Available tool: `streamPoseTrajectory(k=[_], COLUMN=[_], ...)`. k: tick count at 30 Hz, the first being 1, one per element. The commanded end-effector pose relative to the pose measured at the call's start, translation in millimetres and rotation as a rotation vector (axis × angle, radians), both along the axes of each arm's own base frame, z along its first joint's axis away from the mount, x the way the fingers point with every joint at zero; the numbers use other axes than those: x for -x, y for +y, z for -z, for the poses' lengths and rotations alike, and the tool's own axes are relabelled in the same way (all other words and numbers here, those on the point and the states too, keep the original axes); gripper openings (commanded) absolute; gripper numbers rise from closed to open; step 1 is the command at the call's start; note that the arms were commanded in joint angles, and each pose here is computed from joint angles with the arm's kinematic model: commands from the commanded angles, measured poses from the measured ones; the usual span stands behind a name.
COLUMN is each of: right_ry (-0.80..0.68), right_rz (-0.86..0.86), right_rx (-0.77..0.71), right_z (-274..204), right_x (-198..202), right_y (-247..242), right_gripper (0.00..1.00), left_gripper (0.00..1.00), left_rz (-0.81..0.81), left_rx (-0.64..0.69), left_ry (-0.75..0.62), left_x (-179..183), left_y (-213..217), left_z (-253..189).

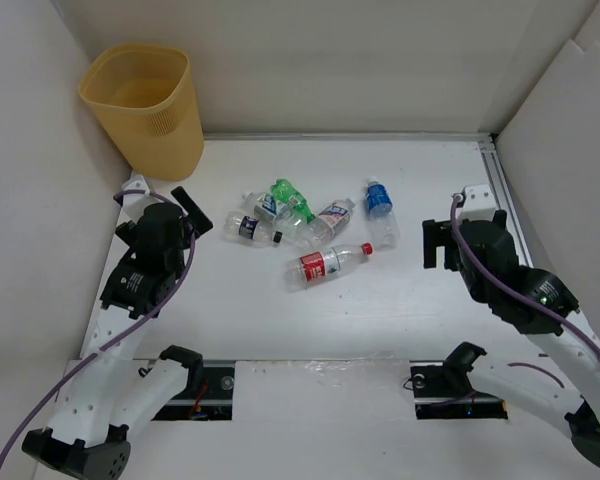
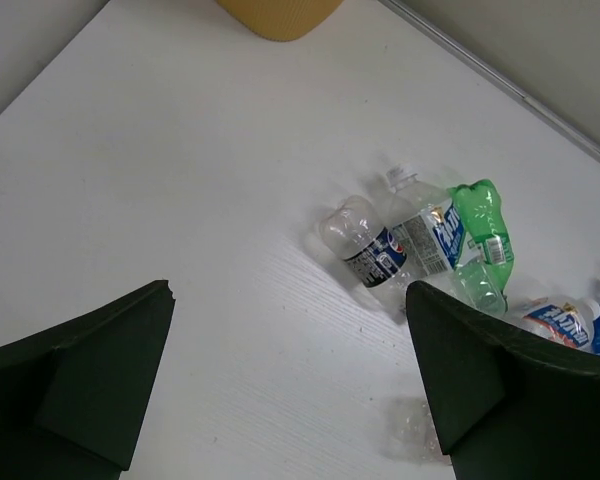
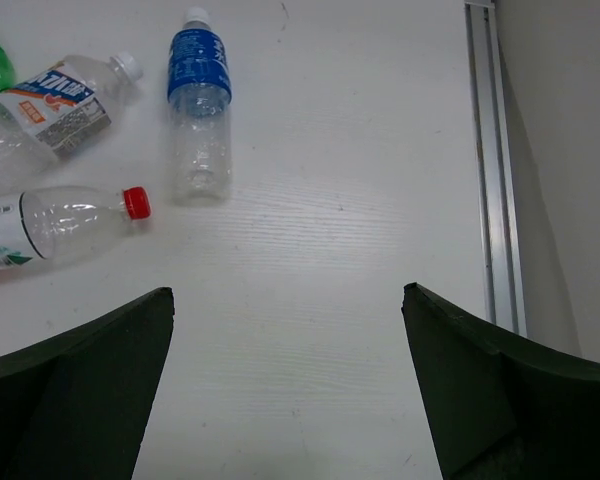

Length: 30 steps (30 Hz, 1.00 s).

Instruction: Put the plastic bottles in the bin

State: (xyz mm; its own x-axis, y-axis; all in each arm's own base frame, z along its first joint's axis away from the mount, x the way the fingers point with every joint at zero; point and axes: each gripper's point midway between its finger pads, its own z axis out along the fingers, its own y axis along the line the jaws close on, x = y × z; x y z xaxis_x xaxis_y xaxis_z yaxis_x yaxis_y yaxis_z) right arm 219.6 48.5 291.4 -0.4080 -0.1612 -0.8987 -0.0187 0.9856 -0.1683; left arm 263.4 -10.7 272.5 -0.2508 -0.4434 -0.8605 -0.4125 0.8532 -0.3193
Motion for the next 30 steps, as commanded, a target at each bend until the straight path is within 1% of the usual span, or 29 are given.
streamPoseTrajectory(k=[1, 4, 7, 8, 9, 10, 11, 12, 13, 15, 16, 19, 20, 22, 26, 30], right_ry=[-0.041, -0.003, 0.072, 0.067, 0.127, 0.155, 0.177, 0.202, 0.218, 0.206, 0.260, 0.316, 0.339, 0.341, 0.409, 0.432], right_rz=[-0.017, -0.067, -0.138, -0.158, -0.176, -0.221, -0.206, -0.210, -0.212, -0.253, -0.259, -0.205, -0.204, -0.205, -0.221, -0.204], right_rx=[-0.018, 0.002, 0.020, 0.007, 0.026, 0.010, 0.012, 0.010, 0.005, -0.017, -0.006, 0.010, 0.006, -0.015, -0.012, -0.004], right_z=[-13, -5, 15, 14, 34, 44, 53, 64, 72, 77, 96, 121, 130, 140, 181, 202], right_x=[-7, -20, -50, -62, -77, -86, -98, -115, -123, -143, -151, -174, -176, -186, -199, -213], right_y=[5, 20, 42, 50, 59, 69, 65, 72, 75, 85, 91, 80, 78, 77, 76, 65], right_gripper=[1.00, 1.00, 1.00, 1.00, 1.00, 1.00, 1.00, 1.00, 1.00, 0.99, 0.99, 0.97, 0.97, 0.97, 0.96, 0.96], left_gripper=[1.00, 1.00, 1.00, 1.00, 1.00, 1.00, 1.00, 1.00, 1.00, 1.00, 1.00, 1.00, 1.00, 1.00, 1.00, 1.00], left_rz=[0.028, 0.071, 0.116, 0.131, 0.145, 0.157, 0.157, 0.165, 0.169, 0.177, 0.177, 0.191, 0.200, 0.200, 0.212, 0.212], left_rx=[-0.001, 0.003, 0.011, 0.002, 0.001, 0.004, 0.001, 0.005, -0.003, 0.001, 0.001, 0.000, 0.004, 0.002, -0.002, -0.002], left_ry=[-0.025, -0.024, -0.004, 0.010, 0.005, 0.018, 0.030, 0.031, 0.033, 0.034, 0.034, 0.028, 0.029, 0.040, 0.043, 0.043], left_x=[-4, -8, -11, -12, -13, -15, -17, -17, -17, -17, -17, -18, -18, -20, -19, -19], left_y=[-5, -12, -21, -23, -25, -28, -29, -31, -30, -32, -32, -34, -36, -36, -38, -38], left_z=[-7, -6, 0, 3, 2, 5, 8, 9, 9, 11, 11, 10, 10, 13, 13, 13])
